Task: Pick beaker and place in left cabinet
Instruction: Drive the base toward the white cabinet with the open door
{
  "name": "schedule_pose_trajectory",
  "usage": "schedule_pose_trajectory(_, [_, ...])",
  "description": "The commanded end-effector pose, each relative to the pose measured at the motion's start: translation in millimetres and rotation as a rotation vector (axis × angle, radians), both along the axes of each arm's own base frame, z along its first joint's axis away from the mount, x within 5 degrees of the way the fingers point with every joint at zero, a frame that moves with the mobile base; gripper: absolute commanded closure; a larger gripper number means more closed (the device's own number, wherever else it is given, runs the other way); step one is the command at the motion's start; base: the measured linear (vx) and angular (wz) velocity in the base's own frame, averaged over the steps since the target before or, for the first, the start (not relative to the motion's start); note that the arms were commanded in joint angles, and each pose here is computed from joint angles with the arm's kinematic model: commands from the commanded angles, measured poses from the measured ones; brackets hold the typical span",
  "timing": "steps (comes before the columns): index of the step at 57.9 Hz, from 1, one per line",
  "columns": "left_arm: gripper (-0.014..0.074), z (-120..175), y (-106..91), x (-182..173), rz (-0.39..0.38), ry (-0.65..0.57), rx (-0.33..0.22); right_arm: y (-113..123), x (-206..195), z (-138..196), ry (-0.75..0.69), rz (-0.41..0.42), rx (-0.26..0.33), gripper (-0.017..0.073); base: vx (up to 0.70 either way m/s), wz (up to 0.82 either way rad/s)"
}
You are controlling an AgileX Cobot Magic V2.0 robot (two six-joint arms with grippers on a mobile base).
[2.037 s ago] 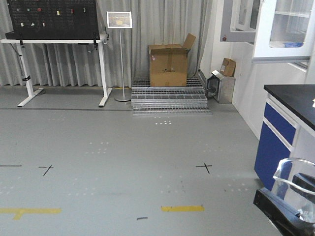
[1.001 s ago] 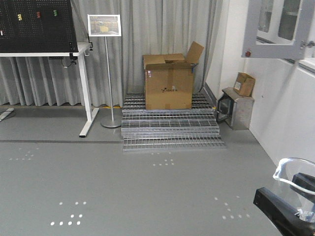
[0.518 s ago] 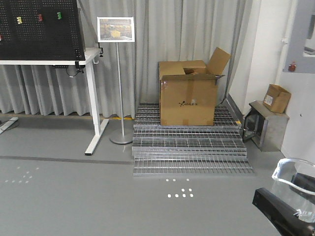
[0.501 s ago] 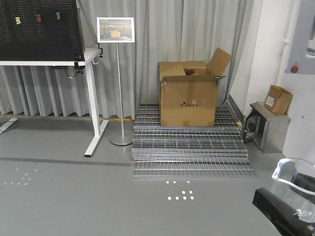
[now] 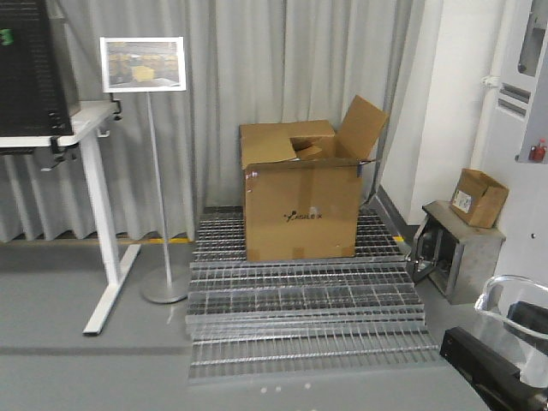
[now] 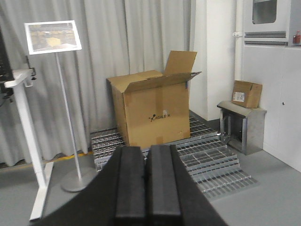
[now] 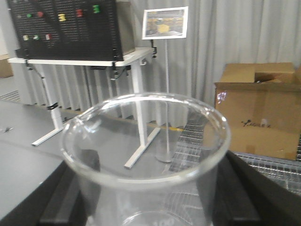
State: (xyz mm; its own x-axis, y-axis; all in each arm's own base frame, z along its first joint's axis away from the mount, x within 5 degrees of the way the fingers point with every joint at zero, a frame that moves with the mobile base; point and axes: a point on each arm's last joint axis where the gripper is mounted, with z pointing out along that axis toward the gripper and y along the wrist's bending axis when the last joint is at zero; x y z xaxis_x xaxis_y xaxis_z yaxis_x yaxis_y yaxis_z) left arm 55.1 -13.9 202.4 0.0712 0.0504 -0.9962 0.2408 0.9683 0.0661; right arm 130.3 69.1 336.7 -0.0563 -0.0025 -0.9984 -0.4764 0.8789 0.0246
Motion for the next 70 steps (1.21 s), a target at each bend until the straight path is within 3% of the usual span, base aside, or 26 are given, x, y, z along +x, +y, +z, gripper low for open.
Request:
schedule_pose_trajectory(1, [0.0593, 3.1, 0.3, -1.4, -0.004, -0.081, -0.033, -3.0, 1.3, 11.0, -0.054, -0.032, -0.026, 0.0564, 0.65, -0.21])
schedule_pose_trajectory(34, [0.0593, 3.1, 0.3, -1.4, -0.004, -0.081, -0.033, -2.3, 1.5, 10.6, -0.051, -0.027, -0.027, 0.0564, 0.61, -0.31])
schedule_pose_trajectory(70, [0.0593, 3.1, 0.3, -1.4, -0.004, -0.081, -0.033, -2.3, 1.5, 10.6, -0.051, -0.027, -0.027, 0.0564, 0.45, -0.78])
